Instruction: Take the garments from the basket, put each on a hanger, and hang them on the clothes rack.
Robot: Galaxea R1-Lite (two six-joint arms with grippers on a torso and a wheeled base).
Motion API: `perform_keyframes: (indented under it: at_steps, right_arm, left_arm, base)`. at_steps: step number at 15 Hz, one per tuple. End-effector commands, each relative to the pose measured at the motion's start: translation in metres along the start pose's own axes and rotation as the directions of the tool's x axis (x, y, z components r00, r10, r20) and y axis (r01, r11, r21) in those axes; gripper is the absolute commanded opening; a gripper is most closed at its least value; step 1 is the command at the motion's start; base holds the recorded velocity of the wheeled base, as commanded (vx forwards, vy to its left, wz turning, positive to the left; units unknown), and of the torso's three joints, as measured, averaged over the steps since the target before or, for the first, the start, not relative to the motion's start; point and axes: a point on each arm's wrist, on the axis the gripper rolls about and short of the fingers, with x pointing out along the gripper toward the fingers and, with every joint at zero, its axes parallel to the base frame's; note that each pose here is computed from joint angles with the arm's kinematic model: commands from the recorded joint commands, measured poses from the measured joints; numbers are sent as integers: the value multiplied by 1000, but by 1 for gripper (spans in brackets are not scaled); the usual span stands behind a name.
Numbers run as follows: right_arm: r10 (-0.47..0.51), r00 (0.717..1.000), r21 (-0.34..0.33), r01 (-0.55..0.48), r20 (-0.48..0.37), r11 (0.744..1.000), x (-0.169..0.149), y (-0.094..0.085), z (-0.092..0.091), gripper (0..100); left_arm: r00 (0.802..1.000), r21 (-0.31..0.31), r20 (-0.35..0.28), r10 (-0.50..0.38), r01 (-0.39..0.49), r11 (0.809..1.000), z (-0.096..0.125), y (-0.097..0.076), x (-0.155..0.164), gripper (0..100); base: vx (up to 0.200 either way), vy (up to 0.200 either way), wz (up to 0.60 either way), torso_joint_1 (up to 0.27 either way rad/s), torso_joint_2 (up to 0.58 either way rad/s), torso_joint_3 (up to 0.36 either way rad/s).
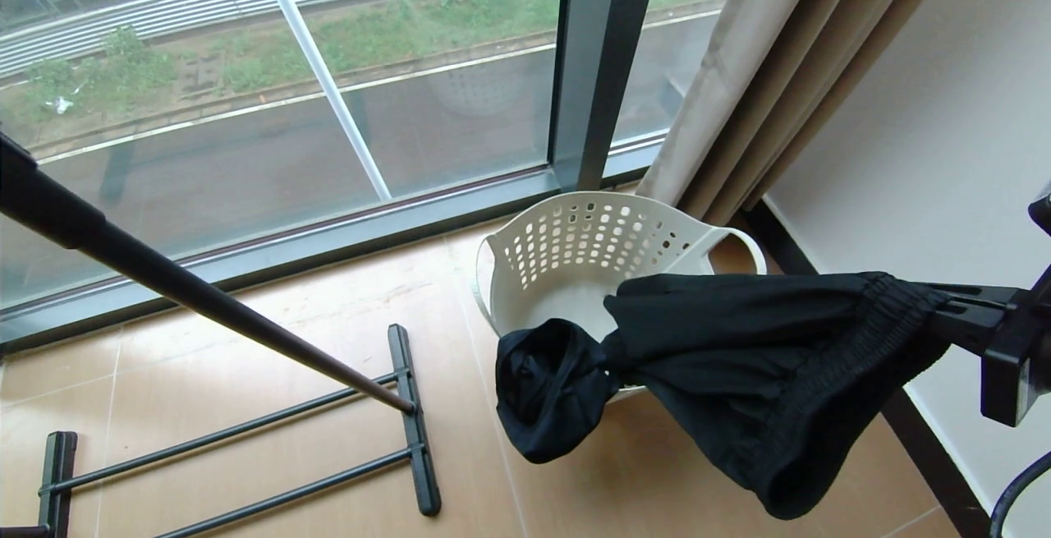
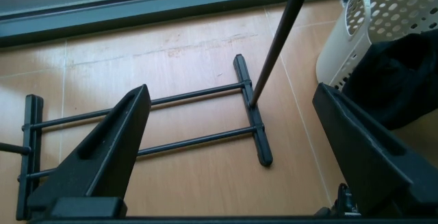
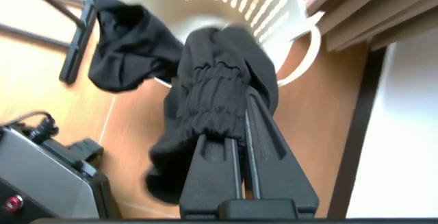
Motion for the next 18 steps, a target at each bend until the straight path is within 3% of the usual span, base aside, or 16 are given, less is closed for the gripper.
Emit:
perform_keyframes:
  at_steps: [1,5,18]
  right_arm:
    - [2,1000,2,-2,-7,1000,1,1,-2,0]
    - [-9,1000,-1,9,17,1000,14,1,-6,0]
    - [-10,1000,-4,10,13,1000,24,1,-8,0]
  left_arm:
    - [1000,-1,-1,0,0,1000,0,0,0,100]
    - [1000,-1,-1,0,0,1000,0,0,0,100]
    - [1000,-1,-1,0,0,1000,0,0,0,100]
  base:
    - [0,0,0,-2,7,212]
    - [0,0,0,21,-104,112]
    - [0,0,0,134,-459,-113]
